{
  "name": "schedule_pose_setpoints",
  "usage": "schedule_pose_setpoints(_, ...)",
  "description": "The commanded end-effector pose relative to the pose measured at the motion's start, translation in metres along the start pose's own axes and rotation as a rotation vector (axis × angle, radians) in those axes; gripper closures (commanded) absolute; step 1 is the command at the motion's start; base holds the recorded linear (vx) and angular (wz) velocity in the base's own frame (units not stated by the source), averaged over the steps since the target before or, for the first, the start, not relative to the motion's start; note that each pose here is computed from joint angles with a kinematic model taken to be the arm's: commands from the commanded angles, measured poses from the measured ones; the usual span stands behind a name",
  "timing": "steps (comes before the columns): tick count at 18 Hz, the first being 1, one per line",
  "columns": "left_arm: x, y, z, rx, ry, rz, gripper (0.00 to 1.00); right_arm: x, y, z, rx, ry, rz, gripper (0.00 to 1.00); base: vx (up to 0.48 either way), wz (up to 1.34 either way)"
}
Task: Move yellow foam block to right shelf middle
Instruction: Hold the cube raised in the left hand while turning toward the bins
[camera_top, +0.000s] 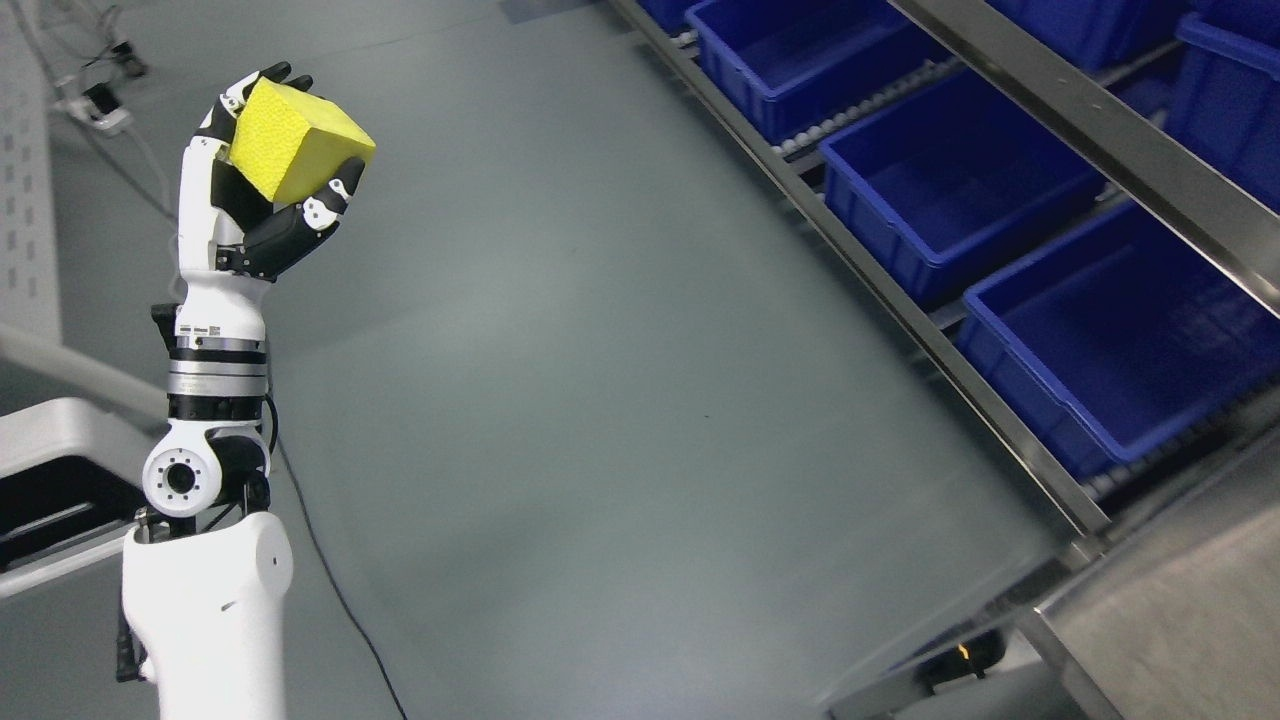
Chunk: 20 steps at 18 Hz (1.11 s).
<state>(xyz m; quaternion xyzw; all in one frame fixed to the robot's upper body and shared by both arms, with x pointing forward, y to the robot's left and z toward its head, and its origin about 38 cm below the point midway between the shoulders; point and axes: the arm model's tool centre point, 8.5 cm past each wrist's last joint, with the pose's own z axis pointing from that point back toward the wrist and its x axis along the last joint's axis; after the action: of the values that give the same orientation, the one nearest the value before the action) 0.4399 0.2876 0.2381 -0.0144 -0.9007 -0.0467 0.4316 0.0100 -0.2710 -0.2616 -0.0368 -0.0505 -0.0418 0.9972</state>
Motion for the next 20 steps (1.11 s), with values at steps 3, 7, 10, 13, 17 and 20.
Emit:
schedule_pose_setpoints(3,0.0086,0.014,0.0023,0.023,-0.013,-0.025,0.53,0.009,-0.0111,-0.0006,-0.017,-0.022,0.001,0.0,0.036,0.78)
schedule_pose_setpoints(7,0.0093,0.0103,0.0002,0.013,-0.017,-0.022,0.53,0.009,-0.011,-0.0006,-0.016,-0.022,0.002,0.0,0.072,0.68)
schedule_pose_setpoints(10,0.0094,0.0104,0.0001,0.014,-0.017,-0.022,0.53,0.009,-0.011,-0.0006,-0.016,-0.022,0.002,0.0,0.1,0.49)
schedule_pose_setpoints(13,0.01,0.0104,-0.0016,0.014,-0.017,-0.021,0.53,0.009,-0.011,-0.0006,-0.016,-0.022,0.002,0.0,0.119,0.4)
schedule_pose_setpoints(17,0.0109,0.0093,-0.0048,0.011,-0.016,-0.019,0.53,0.009,-0.011,-0.0006,-0.016,-0.022,0.002,0.0,0.168,0.19)
schedule_pose_setpoints(20,0.0109,0.0097,-0.0047,0.011,-0.016,-0.019,0.53,0.009,-0.0111,-0.0006,-0.017,-0.022,0.001,0.0,0.221,-0.04)
